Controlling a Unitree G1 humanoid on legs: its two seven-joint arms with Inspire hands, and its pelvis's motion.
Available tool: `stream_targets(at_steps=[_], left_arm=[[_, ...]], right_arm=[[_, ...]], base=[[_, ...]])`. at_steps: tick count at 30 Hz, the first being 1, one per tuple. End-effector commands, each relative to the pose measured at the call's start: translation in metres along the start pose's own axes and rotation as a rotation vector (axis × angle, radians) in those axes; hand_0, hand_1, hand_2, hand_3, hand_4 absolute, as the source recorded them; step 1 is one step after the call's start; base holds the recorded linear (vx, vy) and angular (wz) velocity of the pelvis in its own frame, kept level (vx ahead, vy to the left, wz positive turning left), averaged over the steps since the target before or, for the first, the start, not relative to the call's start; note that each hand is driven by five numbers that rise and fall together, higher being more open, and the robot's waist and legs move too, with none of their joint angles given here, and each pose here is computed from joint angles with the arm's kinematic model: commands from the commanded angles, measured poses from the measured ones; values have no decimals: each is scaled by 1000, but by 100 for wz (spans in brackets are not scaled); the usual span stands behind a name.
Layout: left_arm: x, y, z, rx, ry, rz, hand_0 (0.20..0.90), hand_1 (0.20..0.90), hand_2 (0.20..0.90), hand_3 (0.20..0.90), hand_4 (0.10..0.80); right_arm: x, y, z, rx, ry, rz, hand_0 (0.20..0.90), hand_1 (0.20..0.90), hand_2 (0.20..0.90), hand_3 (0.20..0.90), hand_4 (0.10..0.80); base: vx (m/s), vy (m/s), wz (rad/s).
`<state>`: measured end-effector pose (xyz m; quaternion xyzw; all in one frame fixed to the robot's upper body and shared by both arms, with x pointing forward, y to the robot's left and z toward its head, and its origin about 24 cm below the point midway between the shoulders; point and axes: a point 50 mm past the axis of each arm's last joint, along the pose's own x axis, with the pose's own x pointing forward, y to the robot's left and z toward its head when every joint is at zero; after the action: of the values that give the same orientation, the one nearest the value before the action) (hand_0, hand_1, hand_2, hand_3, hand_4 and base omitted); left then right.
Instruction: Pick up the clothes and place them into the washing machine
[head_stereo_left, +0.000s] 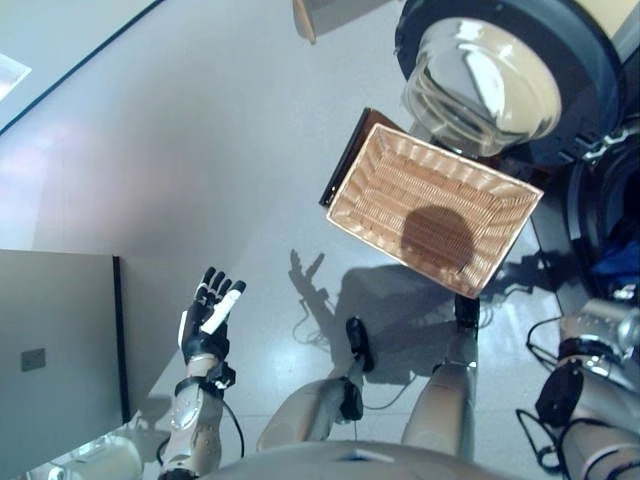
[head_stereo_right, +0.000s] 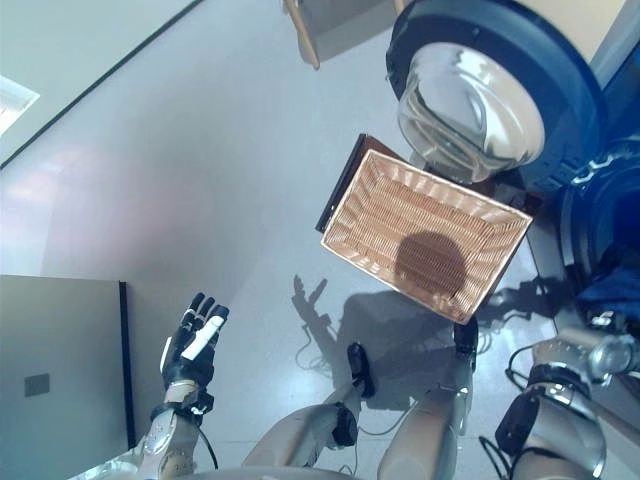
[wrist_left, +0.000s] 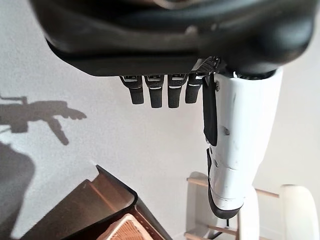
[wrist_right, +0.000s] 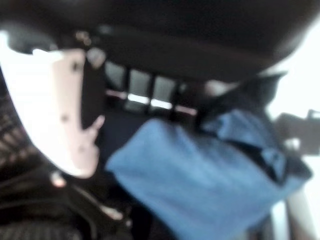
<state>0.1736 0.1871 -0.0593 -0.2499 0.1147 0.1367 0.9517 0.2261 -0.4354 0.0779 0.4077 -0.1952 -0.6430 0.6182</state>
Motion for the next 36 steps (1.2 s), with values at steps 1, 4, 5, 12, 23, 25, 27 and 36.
stream_targets(at_steps=[1,4,5,12,23,25,27,36], left_arm=[[11,-5,45,13,-214,-65,900,900,900,900,800],[11,-9,47,12,-224,-81,900,900,900,900,800],[12,-8,46,15,-217,-77,900,900,900,900,800],[15,-6,47,13,-223,-57,900,900,900,900,800],[16,6,49,11,-235,1,900,900,900,900,800],[16,7,50,10,-238,4,900,900,900,900,800],[15,8,49,16,-232,3,900,900,900,900,800],[13,17,48,19,-228,43,900,900,900,900,800]], right_arm=[[5,56,49,78,-165,123,200,200,200,200,300],[7,73,71,129,-219,147,200,200,200,200,300],[6,79,79,148,-238,152,200,200,200,200,300],[2,114,154,243,-422,194,200,200,200,200,300],[-16,139,229,265,-644,273,200,200,200,200,300],[-18,140,241,272,-671,267,200,200,200,200,300],[-18,139,250,289,-687,251,200,200,200,200,300],[-12,128,259,271,-713,194,200,200,200,200,300]], base=[[22,-21,7],[11,-26,9],[5,-34,16],[10,-27,10],[29,-20,-8],[-3,-33,1],[-22,-22,7],[-23,0,12]])
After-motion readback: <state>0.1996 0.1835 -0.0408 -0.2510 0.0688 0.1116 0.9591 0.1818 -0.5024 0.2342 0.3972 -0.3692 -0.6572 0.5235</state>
